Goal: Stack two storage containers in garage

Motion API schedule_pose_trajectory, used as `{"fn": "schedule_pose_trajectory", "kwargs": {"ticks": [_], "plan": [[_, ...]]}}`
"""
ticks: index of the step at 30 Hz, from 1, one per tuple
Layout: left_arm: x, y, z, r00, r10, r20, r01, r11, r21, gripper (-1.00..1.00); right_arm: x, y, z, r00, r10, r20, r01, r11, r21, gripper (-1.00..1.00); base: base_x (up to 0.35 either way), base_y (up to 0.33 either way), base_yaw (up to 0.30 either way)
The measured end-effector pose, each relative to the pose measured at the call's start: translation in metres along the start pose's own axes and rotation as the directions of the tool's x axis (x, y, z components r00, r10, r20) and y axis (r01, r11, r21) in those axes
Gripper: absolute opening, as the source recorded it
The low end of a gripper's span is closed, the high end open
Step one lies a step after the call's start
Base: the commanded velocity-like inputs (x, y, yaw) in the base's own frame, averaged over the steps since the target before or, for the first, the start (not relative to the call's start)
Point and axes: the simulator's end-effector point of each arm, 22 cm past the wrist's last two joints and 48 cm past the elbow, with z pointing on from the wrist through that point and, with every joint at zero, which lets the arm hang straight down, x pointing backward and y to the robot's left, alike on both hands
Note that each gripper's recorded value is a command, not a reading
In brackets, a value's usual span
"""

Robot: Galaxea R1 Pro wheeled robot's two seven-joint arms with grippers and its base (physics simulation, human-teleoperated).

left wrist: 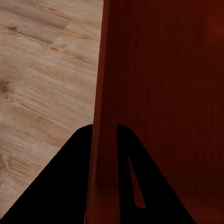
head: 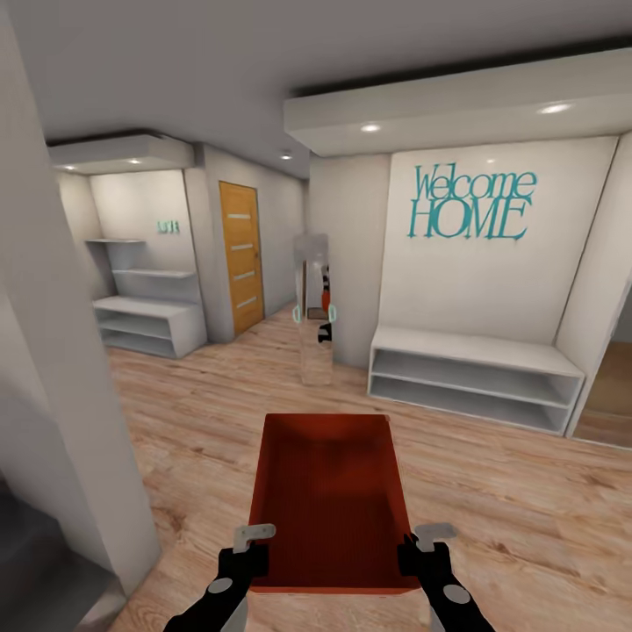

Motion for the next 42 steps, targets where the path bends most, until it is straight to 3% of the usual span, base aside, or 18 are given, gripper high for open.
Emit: {"fn": "schedule_pose_trajectory", "kwargs": {"ticks": [7, 21, 42], "plan": [[-0.0001, 0.0005, 0.0001, 1.0, 0.002, 0.0, -0.002, 1.0, 0.0, -1.0, 0.0001, 0.0005, -0.0001, 1.0, 0.001, 0.0, -0.001, 1.0, -0.001, -1.0, 0.325, -0.085, 0.228], [0.0001, 0.0008, 0.0002, 1.0, 0.003, -0.001, -0.003, 1.0, 0.001, -1.0, 0.0003, 0.0005, -0.0001, 1.0, 0.001, -0.001, -0.001, 1.0, -0.001, -1.0, 0.311, -0.177, 0.009], [-0.0002, 0.0008, 0.0002, 1.0, 0.003, -0.001, -0.003, 1.0, 0.0, -1.0, 0.0004, 0.0004, -0.0001, 1.0, 0.001, -0.001, -0.001, 1.0, 0.0, -1.0, 0.326, -0.007, 0.0]]}}
